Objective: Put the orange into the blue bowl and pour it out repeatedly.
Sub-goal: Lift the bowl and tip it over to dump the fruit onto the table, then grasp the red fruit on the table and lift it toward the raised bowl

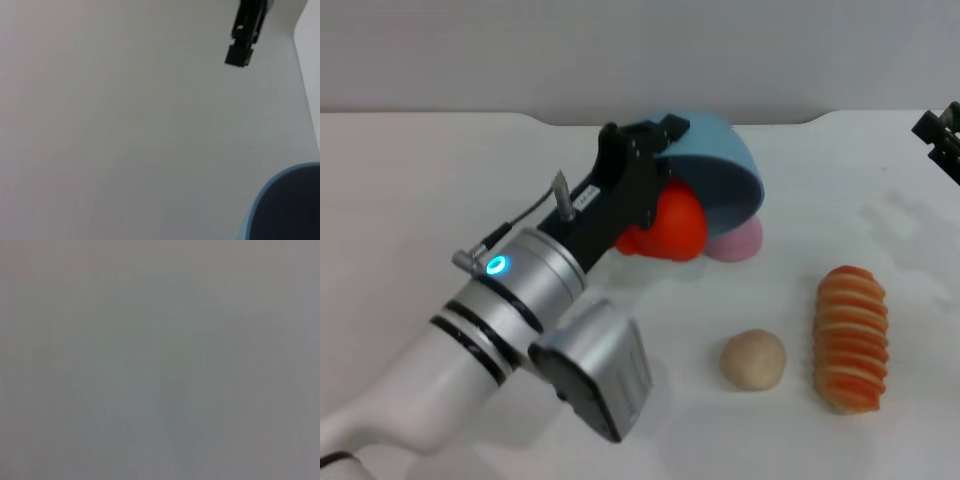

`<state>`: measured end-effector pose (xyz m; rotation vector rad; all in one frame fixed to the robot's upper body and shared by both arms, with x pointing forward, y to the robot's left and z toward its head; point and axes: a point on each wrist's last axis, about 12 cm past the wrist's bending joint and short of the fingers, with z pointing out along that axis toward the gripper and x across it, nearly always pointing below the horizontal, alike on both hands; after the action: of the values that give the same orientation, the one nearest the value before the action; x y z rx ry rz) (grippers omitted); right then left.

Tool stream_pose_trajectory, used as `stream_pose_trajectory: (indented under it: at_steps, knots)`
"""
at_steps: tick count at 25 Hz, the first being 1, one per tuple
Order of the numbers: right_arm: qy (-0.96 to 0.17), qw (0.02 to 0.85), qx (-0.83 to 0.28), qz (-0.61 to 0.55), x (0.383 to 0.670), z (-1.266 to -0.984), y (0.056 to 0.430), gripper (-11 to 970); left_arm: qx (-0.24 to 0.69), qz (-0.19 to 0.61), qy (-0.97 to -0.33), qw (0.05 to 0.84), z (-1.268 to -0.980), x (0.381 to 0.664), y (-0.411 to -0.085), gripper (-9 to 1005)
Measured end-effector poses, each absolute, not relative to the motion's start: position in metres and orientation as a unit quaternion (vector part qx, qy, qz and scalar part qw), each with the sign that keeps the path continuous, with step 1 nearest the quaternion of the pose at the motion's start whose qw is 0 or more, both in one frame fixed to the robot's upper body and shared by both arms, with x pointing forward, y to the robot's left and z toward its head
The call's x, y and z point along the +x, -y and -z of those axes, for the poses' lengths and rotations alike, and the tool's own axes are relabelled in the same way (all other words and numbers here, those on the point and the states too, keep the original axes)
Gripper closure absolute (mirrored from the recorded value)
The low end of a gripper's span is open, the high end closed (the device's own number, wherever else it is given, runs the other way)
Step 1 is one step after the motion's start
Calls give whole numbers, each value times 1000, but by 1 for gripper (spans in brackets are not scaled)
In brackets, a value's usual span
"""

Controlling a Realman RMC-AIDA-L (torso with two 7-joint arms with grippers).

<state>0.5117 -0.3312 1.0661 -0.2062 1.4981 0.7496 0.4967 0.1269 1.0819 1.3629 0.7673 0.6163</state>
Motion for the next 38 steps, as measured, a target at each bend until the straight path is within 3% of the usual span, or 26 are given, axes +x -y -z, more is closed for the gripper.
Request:
stream_pose_trajectory:
  at_steps: [6,9,10,11,14,20,29,38]
  knots:
    - [-663,667,-84,-329,511,-1066,333,476,585,-283,-343,678,-1081,493,-128,996]
    - [-665,666,-84,-329,513,-1066,333,477,534,-261,-402,696,-1095,501,-127,996]
    - [-669,661,-80,-331,514,-1064,331,478,499,-233,-457,699,-1105,511,-128,996]
    - [-669,661,-80,-331,514,-1064,331,478,499,-233,-457,699,-1105,511,-128,997]
    - [-679,650,-63,-336,515,-1061,332,479,453,-145,-565,674,-1124,535,-133,997]
    - [-741,565,-39,-362,525,-1050,330,480,356,40,-687,633,-1149,576,-149,997]
    - [-812,377,-173,-410,553,-1048,271,483,310,139,-743,576,-1162,610,-157,996]
    - [-814,323,-241,-420,569,-1052,224,485,375,120,-764,511,-1154,623,-144,996]
